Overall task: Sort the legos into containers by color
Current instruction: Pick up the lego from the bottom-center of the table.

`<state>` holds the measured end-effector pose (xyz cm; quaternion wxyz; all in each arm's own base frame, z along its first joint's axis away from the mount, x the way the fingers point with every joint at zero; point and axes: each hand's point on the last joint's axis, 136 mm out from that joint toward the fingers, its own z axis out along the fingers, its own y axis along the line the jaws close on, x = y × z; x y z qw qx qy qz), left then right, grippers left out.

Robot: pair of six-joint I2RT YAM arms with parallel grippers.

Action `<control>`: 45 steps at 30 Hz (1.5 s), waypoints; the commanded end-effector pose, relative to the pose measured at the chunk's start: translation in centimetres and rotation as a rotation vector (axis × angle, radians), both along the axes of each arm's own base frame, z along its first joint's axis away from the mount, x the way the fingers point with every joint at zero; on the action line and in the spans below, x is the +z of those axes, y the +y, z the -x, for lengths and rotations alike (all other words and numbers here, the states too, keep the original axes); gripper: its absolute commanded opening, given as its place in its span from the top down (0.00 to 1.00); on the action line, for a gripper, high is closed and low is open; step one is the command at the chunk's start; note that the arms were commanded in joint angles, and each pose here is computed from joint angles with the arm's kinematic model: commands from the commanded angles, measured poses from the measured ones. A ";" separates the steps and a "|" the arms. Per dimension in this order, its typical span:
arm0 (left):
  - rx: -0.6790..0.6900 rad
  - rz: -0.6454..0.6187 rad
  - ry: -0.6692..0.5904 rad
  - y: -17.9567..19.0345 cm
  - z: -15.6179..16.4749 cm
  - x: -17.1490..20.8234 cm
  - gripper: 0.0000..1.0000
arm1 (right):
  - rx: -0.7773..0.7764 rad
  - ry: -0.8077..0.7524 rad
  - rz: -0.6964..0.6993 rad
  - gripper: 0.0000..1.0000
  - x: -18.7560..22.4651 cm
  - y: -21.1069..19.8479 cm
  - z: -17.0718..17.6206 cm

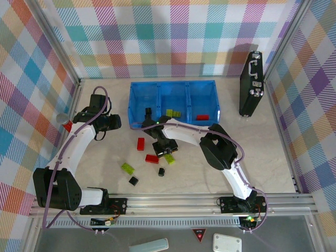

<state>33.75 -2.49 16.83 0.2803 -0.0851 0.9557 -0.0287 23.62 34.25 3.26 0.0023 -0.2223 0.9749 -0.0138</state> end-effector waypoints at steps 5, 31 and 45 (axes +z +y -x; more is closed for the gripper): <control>-0.008 -0.006 -0.026 0.2 0.2 0.6 0.51 | 0.017 0.007 0.035 0.53 -0.2 -0.4 0.5; -0.013 0.000 -0.028 0.1 0.1 0.7 0.51 | -0.006 -0.031 0.017 0.62 1.9 -0.9 0.0; -0.017 -0.006 -0.012 0.1 0.0 0.4 0.50 | -0.077 -0.050 -0.061 0.65 5.1 -2.1 -2.9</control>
